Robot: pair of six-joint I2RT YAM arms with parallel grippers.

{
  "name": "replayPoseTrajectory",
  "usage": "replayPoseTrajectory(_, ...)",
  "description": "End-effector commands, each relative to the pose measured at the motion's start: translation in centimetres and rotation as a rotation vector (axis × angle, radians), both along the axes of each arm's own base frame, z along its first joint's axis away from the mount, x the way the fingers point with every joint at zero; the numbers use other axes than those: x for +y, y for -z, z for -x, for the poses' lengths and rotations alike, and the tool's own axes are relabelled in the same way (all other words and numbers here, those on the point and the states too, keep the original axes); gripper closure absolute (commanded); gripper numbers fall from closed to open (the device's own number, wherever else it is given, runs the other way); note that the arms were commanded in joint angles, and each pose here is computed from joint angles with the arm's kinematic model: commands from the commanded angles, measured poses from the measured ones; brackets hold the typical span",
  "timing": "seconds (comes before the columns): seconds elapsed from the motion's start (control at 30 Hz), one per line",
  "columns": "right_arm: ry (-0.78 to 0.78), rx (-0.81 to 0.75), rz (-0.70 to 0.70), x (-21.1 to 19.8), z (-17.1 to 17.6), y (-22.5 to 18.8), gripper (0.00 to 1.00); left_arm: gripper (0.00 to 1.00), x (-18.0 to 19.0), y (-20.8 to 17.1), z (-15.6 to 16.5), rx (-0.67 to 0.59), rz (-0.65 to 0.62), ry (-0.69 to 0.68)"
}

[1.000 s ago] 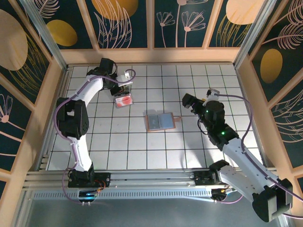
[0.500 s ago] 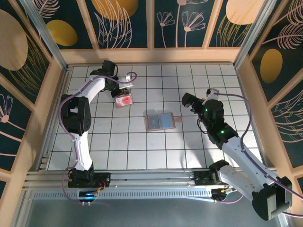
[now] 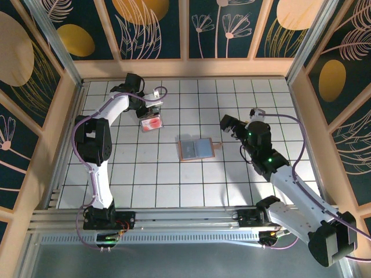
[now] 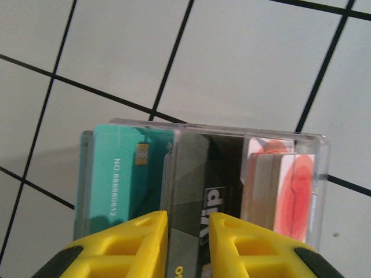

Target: Take the credit cards out of the card holder

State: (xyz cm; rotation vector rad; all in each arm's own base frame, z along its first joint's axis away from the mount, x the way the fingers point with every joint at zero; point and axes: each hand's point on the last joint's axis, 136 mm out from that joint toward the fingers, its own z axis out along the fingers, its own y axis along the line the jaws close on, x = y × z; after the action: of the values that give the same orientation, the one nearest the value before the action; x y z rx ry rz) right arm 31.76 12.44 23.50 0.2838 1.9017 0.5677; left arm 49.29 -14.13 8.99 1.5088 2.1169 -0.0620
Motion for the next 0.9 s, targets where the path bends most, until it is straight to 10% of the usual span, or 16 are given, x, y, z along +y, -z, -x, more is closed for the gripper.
replayPoseTrajectory(0.0, 0.000, -0.051, -0.021, 0.4, -0.4, -2.0, 0.01, 0.75, 0.4, -1.8, -1.5, -0.062, 0.013, -0.040)
replayPoseTrajectory(0.57, -0.020, 0.087, 0.088, 3.0, -1.2, 1.3, 0.08, 0.65, -0.4, -12.9, -0.2, -0.231, 0.275, -0.211)
replayPoseTrajectory(0.7, -0.018, 0.136, 0.154, 4.1, -1.1, 2.3, 0.12, 0.24, -0.9, -16.1, 1.8, -0.257, 0.397, -0.248)
replayPoseTrajectory(0.87, -0.030, 0.215, 0.249, 5.7, -0.8, 4.1, 0.16, 0.01, -0.5, -18.4, 4.0, -0.308, 0.538, -0.335)
